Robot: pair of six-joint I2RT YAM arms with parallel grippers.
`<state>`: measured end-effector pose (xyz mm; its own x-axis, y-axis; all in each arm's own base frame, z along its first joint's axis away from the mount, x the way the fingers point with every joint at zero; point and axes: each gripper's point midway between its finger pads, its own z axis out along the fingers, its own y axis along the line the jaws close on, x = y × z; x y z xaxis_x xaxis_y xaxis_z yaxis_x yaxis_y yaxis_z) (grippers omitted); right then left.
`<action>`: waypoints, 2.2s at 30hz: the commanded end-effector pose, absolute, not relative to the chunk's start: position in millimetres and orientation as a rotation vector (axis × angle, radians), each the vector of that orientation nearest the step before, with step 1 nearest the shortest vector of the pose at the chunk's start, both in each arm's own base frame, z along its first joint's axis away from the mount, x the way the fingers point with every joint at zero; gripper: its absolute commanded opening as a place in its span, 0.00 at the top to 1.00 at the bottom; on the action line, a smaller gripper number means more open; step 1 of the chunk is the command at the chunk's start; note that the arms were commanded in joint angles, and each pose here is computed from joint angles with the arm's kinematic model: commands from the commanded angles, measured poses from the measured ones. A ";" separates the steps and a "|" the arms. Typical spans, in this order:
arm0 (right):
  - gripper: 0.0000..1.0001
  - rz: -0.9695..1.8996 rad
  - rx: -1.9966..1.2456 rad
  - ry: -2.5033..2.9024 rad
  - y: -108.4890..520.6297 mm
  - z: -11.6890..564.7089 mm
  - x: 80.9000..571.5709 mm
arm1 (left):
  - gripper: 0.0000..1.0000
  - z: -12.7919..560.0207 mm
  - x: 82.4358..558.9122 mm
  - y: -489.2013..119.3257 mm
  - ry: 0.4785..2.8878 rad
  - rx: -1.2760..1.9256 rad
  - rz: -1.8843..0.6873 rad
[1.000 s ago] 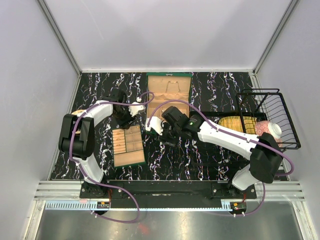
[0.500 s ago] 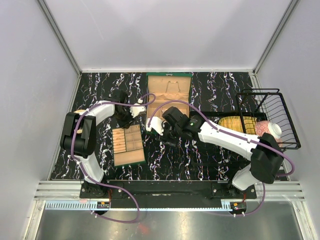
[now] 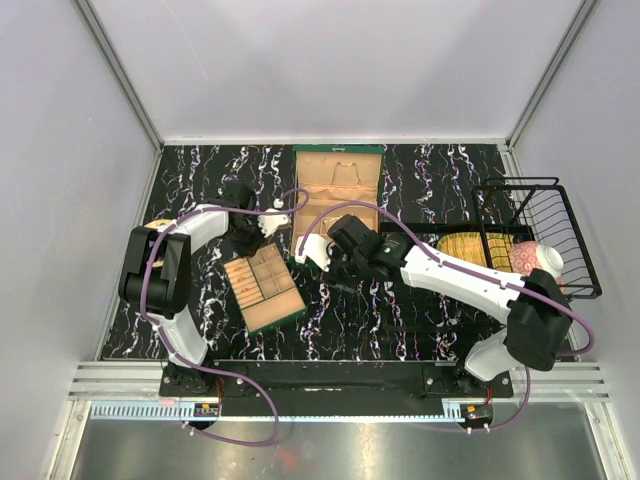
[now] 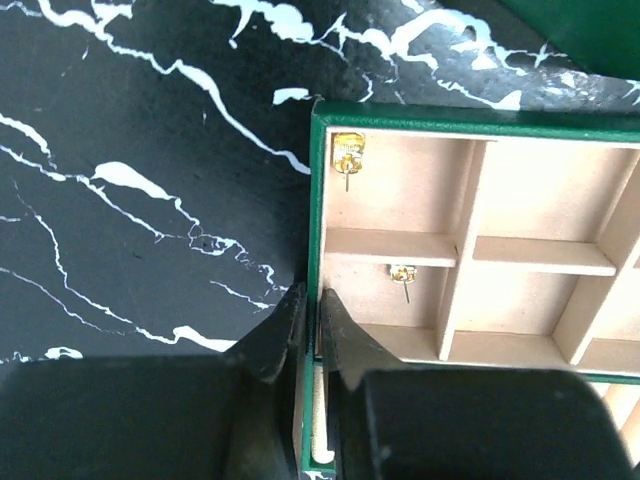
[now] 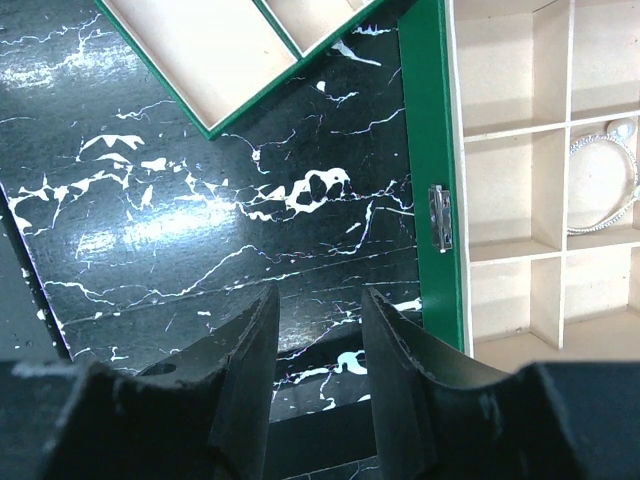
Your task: Organize the mixed jewelry
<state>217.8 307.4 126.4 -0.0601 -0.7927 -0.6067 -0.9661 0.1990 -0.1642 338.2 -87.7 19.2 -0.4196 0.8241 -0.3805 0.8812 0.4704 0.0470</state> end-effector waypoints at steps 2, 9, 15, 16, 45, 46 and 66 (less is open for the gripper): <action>0.55 0.387 -1.602 1.826 313.5 144.2 220.4 | 0.99 23.6 335.0 -54.2 2.471 1.328 -0.099; 0.55 0.418 -1.609 1.832 316.8 142.5 217.1 | 1.00 25.3 314.0 -35.8 2.539 1.249 -0.083; 0.55 0.453 -1.606 1.850 320.8 141.4 214.0 | 1.00 25.8 295.0 -39.9 2.620 1.097 -0.134; 0.55 0.466 -1.608 1.859 322.5 139.2 213.0 | 1.00 26.4 291.6 -42.1 2.643 1.049 -0.155; 0.53 0.620 -1.595 2.029 341.9 105.1 199.5 | 1.00 48.8 289.5 -65.6 2.761 0.511 -0.275; 0.53 0.620 -1.588 2.029 343.6 105.1 200.8 | 1.00 49.7 289.2 -65.9 2.758 0.507 -0.281; 0.50 0.732 -1.707 2.018 397.0 104.7 167.1 | 1.00 51.3 284.4 -80.7 2.769 0.481 -0.345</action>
<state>175.4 386.0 104.9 -0.1466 -0.7784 -0.6104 -0.9892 0.1192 0.0856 272.0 -69.9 39.9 -0.9011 0.3110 -0.3022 0.3675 0.9176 -0.1514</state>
